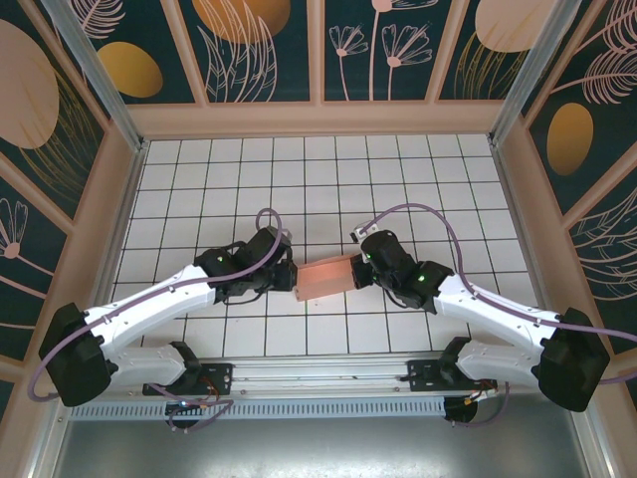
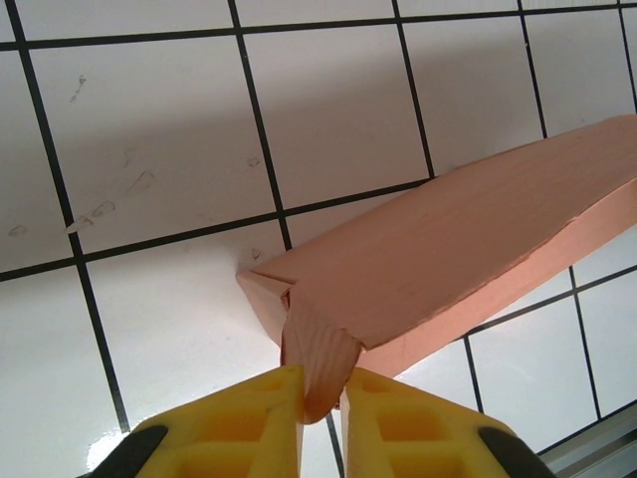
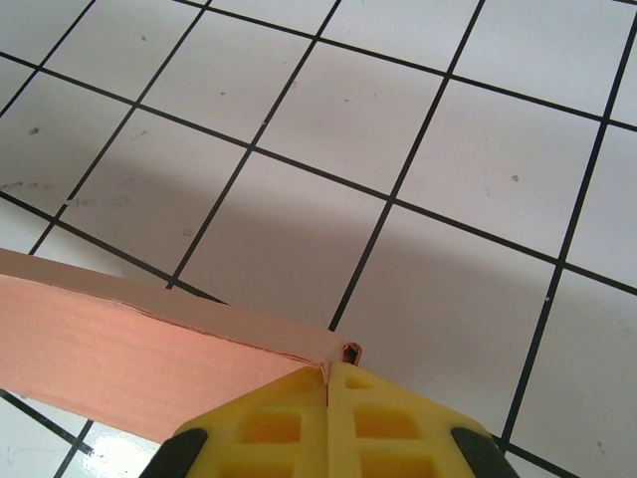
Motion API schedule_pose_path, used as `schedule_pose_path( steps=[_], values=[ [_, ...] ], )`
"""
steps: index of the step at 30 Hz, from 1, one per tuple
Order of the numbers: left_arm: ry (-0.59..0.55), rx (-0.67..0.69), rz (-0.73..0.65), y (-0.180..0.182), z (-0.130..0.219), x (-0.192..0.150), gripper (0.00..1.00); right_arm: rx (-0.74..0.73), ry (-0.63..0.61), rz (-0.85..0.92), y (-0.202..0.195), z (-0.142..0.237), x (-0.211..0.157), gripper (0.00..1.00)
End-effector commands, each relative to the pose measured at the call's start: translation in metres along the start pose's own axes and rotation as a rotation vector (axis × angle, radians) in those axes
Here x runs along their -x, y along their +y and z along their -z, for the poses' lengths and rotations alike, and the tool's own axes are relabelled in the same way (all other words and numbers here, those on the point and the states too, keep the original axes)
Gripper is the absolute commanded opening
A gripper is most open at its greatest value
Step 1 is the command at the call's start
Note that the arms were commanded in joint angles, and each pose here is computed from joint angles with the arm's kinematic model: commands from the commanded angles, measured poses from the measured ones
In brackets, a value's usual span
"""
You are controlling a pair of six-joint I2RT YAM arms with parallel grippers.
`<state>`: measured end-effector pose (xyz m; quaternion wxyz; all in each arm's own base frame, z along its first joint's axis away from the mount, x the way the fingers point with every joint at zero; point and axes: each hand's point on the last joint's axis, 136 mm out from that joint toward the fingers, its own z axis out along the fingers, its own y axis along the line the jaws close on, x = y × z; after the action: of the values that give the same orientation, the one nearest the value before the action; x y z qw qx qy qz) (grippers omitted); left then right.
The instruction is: Fold the paper box
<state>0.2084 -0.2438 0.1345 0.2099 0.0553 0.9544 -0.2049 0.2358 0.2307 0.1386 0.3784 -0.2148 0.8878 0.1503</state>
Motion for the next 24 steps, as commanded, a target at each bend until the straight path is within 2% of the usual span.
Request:
schedule_pose_path(
  steps=[1,13,22,24],
  values=[
    [-0.002,-0.038,0.024,-0.014,0.004,0.007,0.15,-0.005,-0.038,-0.02,0.004,0.007,0.015,0.0],
    [0.019,-0.044,0.063,-0.019,0.001,0.008,0.0,-0.004,-0.046,-0.024,0.005,0.01,0.014,0.0],
    [0.038,-0.039,0.118,-0.019,0.0,0.006,0.0,-0.006,-0.04,-0.016,0.004,0.008,0.011,0.0],
    [0.007,-0.094,0.128,-0.034,0.01,0.017,0.0,-0.009,-0.041,-0.016,0.003,0.008,0.01,0.0]
  ],
)
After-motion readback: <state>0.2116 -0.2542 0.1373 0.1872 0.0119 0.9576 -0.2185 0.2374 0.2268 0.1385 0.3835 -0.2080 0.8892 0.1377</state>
